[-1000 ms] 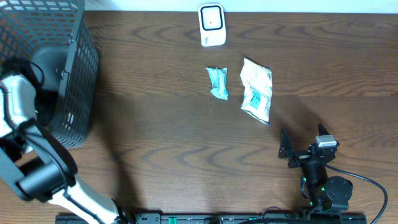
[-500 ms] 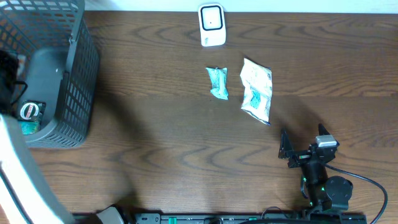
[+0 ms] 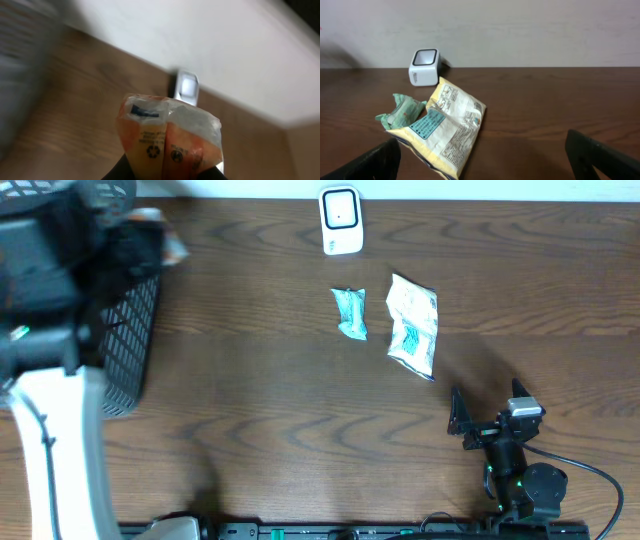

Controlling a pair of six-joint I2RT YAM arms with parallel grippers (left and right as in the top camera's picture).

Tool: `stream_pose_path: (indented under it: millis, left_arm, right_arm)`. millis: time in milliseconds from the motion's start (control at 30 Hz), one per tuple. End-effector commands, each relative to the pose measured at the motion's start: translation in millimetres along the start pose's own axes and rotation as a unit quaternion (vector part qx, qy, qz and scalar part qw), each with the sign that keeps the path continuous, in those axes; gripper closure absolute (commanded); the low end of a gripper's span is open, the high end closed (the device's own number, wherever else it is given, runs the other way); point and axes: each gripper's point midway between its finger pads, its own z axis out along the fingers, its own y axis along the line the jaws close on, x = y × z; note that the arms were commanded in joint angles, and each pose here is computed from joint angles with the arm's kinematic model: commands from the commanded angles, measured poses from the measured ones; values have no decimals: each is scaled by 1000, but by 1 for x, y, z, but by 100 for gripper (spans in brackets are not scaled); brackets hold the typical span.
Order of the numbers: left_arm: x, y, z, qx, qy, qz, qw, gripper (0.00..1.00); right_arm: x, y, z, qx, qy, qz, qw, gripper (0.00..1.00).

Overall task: Scan the item barcode
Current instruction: 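Move the orange pack past the scanner and place it left of tissues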

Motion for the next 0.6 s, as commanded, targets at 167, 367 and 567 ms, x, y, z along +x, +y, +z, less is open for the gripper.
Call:
stream_pose_path:
  millis: [167,367,567]
  left_arm:
    - [98,-28,119,10,165,115,980,85]
    - [173,-19,192,-22,253,139,957,83]
    - [229,-7,232,-39,312,127,941,83]
  right_arm:
    - [0,-2,0,5,0,-6,1000,1]
    - [0,-2,0,5,0,-6,1000,1]
    - [0,-2,0,5,0,-6,1000,1]
